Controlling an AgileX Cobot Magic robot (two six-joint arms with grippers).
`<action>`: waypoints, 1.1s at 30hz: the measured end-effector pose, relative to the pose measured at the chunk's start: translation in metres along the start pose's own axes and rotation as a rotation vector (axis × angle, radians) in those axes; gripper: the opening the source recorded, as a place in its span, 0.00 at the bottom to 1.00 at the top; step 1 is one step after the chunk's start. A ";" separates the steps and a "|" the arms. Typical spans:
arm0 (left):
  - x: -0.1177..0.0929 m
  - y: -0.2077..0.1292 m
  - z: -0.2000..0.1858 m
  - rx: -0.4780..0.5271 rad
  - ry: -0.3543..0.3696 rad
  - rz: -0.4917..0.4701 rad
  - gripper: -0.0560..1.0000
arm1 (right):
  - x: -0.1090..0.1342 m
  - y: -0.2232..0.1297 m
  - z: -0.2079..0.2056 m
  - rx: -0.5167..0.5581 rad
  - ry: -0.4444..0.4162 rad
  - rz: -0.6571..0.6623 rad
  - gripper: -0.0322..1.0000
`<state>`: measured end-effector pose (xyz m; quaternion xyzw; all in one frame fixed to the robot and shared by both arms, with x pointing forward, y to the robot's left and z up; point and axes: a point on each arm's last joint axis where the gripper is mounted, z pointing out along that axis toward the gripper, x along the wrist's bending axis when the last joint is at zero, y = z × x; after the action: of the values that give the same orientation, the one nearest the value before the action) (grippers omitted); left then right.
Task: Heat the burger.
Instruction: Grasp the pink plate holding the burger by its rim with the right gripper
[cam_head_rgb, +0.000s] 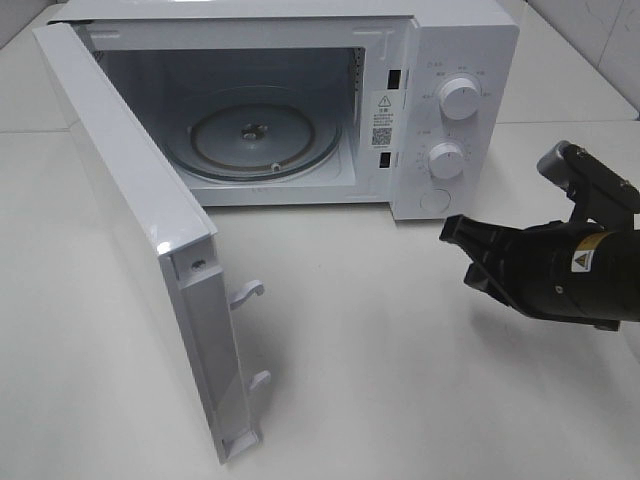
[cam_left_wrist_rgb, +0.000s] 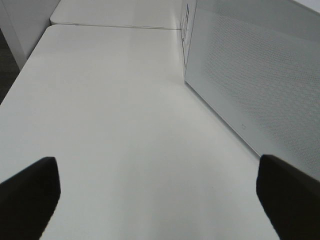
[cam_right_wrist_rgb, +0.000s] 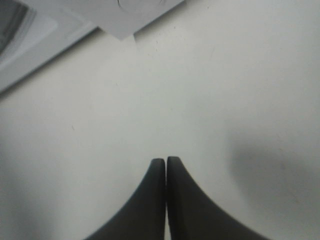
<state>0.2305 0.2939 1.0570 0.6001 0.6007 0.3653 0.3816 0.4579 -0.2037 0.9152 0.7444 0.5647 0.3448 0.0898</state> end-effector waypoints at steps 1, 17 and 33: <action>0.000 0.000 0.000 0.000 0.000 0.000 0.99 | 0.001 0.000 -0.006 0.021 -0.010 -0.046 0.06; 0.000 0.000 0.000 0.000 0.000 0.000 0.99 | 0.008 0.007 -0.076 0.423 -0.182 -0.404 0.17; 0.000 0.000 0.000 0.000 0.000 0.000 0.99 | -0.006 0.024 -0.086 0.369 -0.247 -0.534 0.98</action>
<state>0.2305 0.2939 1.0570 0.6001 0.6007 0.3653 0.3816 0.4231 -0.2391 0.9897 0.6102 0.7772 0.1088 0.1084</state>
